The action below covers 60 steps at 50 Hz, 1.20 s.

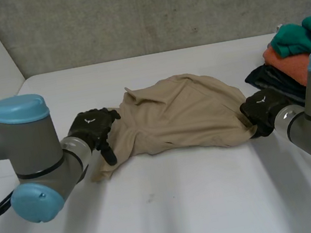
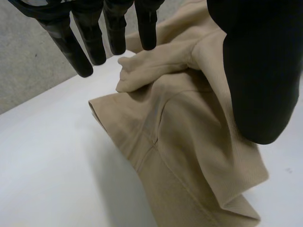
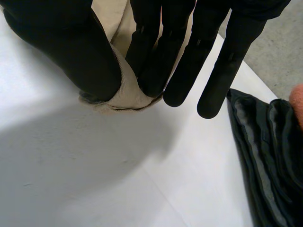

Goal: Fold the laundry.

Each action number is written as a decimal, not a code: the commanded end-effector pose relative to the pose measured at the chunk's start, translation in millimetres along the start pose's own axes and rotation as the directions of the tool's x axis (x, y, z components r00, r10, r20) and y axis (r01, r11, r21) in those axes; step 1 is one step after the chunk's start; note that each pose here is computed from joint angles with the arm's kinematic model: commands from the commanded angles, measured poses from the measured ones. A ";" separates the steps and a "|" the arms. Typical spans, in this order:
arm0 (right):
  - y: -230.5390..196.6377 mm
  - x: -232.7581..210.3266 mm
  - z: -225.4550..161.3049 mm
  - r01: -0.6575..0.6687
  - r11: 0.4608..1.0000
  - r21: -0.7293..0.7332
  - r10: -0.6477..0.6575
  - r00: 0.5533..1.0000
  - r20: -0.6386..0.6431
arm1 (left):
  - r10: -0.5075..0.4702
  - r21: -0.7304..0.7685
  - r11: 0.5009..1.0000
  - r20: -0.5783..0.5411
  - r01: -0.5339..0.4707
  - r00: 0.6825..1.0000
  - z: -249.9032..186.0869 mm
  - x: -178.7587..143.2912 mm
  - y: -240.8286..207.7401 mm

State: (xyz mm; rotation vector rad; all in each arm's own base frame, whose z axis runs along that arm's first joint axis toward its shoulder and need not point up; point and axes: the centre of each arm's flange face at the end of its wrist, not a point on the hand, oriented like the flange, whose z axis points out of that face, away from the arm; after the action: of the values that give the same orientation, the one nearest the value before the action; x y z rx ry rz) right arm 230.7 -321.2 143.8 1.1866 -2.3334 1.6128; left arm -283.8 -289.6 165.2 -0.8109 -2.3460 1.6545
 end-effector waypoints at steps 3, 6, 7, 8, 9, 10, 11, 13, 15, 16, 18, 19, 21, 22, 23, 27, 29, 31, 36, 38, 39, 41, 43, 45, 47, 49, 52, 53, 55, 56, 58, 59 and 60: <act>3.1 -4.3 -0.1 0.007 1.000 0.007 -0.007 1.000 -0.014 | 0.005 -0.035 0.999 -0.046 -0.007 0.999 15.8 9.6 9.5; 3.6 -3.6 -3.4 0.000 1.000 0.000 0.000 1.000 -0.020 | 0.012 -0.050 0.999 -0.043 -0.014 0.999 8.1 8.3 3.1; 2.5 -2.7 -6.7 -0.003 1.000 0.002 0.003 1.000 -0.023 | 0.013 -0.036 0.999 -0.036 -0.014 0.999 1.7 6.4 -5.6; 0.5 -0.9 -8.9 -0.006 1.000 0.007 0.006 1.000 -0.030 | 0.014 -0.029 0.999 -0.038 -0.015 0.999 -2.6 6.3 -10.0; -4.1 3.2 -14.2 -0.013 1.000 0.020 0.014 0.999 -0.041 | 0.013 -0.018 1.000 -0.037 -0.013 0.999 -7.8 5.4 -15.9; -6.8 5.6 -17.3 -0.018 0.999 0.028 0.019 0.999 -0.046 | 0.012 0.015 1.000 -0.035 -0.011 0.999 -18.6 3.8 -29.4; -10.3 8.0 -21.1 -0.021 0.999 0.038 0.023 0.998 -0.054 | 0.011 0.027 1.000 -0.035 -0.010 0.999 -25.4 3.0 -35.1; -22.9 19.0 -33.2 -0.032 0.997 0.072 0.038 0.996 -0.084 | 0.015 0.085 0.996 -0.040 -0.012 0.999 -44.6 2.6 -55.2; -32.7 29.6 -41.9 -0.040 0.994 0.099 0.051 0.992 -0.113 | 0.018 0.129 0.992 -0.046 -0.012 0.999 -58.9 3.2 -69.0; -38.5 35.8 -47.0 -0.043 0.992 0.116 0.059 0.990 -0.129 | 0.018 0.152 0.988 -0.047 -0.011 0.999 -66.0 2.8 -75.8; -59.0 57.3 -62.1 -0.054 0.981 0.189 0.089 0.979 -0.183 | 0.021 0.226 0.974 -0.052 -0.009 0.998 -88.0 2.9 -97.7; -73.6 72.9 -71.5 -0.064 0.968 0.243 0.118 0.970 -0.214 | 0.018 0.273 0.962 -0.054 -0.003 0.998 -101.4 2.4 -110.8; -89.2 88.1 -80.5 -0.074 0.949 0.307 0.151 0.960 -0.236 | 0.012 0.317 0.948 -0.055 0.006 0.998 -112.7 2.0 -122.3; -95.6 94.8 -83.4 -0.081 0.939 0.334 0.168 0.956 -0.239 | 0.009 0.340 0.940 -0.057 0.011 0.998 -118.9 1.9 -128.4; -106.9 105.1 -84.6 -0.093 0.919 0.382 0.194 0.952 -0.235 | 0.004 0.376 0.926 -0.065 0.021 0.998 -128.6 2.9 -138.0; -124.5 128.0 -72.1 -0.128 0.881 0.455 0.253 0.941 -0.224 | 0.000 0.416 0.909 -0.083 0.035 0.997 -137.8 8.3 -149.4; -127.4 134.8 -61.8 -0.145 0.870 0.472 0.275 0.936 -0.220 | -0.002 0.409 0.912 -0.085 0.037 0.996 -132.9 9.9 -148.0; -128.6 139.5 -43.1 -0.173 0.856 0.488 0.303 0.931 -0.202 | -0.006 0.380 0.924 -0.079 0.036 0.997 -118.1 11.5 -140.9; -119.4 133.8 0.9 -0.206 0.850 0.485 0.319 0.933 -0.164 | -0.020 0.265 0.963 -0.088 0.043 0.996 -82.8 19.7 -112.1; -113.0 130.2 15.6 -0.212 0.852 0.479 0.321 0.934 -0.157 | -0.019 0.222 0.974 -0.103 0.041 0.995 -73.4 26.1 -100.1; -104.9 124.1 31.2 -0.222 0.854 0.471 0.325 0.934 -0.150 | -0.016 0.187 0.982 -0.118 0.038 0.993 -65.4 33.8 -88.8; -98.7 118.7 44.7 -0.222 0.853 0.472 0.326 0.933 -0.150 | -0.014 0.158 0.987 -0.135 0.035 0.991 -57.8 41.3 -79.1; -90.5 111.0 62.7 -0.213 0.852 0.478 0.324 0.932 -0.163 | -0.016 0.121 0.992 -0.147 0.034 0.989 -44.9 48.6 -65.4; -85.7 103.9 72.8 -0.208 0.852 0.480 0.321 0.932 -0.168 | -0.020 0.100 0.994 -0.153 0.036 0.988 -37.2 53.2 -57.4; -79.9 94.2 84.5 -0.192 0.858 0.476 0.310 0.933 -0.184 | -0.030 0.065 0.997 -0.169 0.041 0.985 -28.7 59.9 -45.7; -77.1 91.4 89.5 -0.173 0.866 0.470 0.297 0.933 -0.203 | -0.040 0.044 0.998 -0.183 0.048 0.982 -25.5 64.7 -39.2; -76.7 95.2 88.3 -0.129 0.888 0.441 0.267 0.925 -0.269 | -0.042 0.019 0.999 -0.202 0.047 0.979 -24.9 71.2 -32.1; -78.5 96.6 85.8 -0.123 0.892 0.435 0.265 0.922 -0.283 | -0.041 0.019 0.999 -0.201 0.046 0.979 -26.4 71.3 -33.0; -87.5 101.6 71.5 -0.106 0.904 0.415 0.251 0.916 -0.312 | -0.042 0.030 0.998 -0.186 0.048 0.982 -29.7 66.9 -37.7; -91.8 103.9 64.5 -0.104 0.906 0.410 0.249 0.915 -0.318 | -0.044 0.036 0.998 -0.174 0.051 0.984 -31.0 63.3 -40.4; -105.0 106.0 41.4 -0.097 0.912 0.398 0.233 0.922 -0.310 | -0.051 0.066 0.996 -0.118 0.060 0.992 -36.0 47.8 -50.5; -108.4 105.0 33.2 -0.097 0.916 0.390 0.226 0.927 -0.299 | -0.056 0.080 0.995 -0.095 0.063 0.994 -37.9 41.1 -54.6; -111.7 103.9 24.7 -0.095 0.920 0.381 0.216 0.932 -0.289 | -0.059 0.092 0.994 -0.074 0.066 0.995 -39.9 35.4 -58.0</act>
State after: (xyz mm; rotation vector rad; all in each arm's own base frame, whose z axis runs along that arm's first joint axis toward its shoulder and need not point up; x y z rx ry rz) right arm 241.0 -447.5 225.5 0.6552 -2.0042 2.2311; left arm -338.0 -242.8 199.3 -0.8468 -2.1946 1.5377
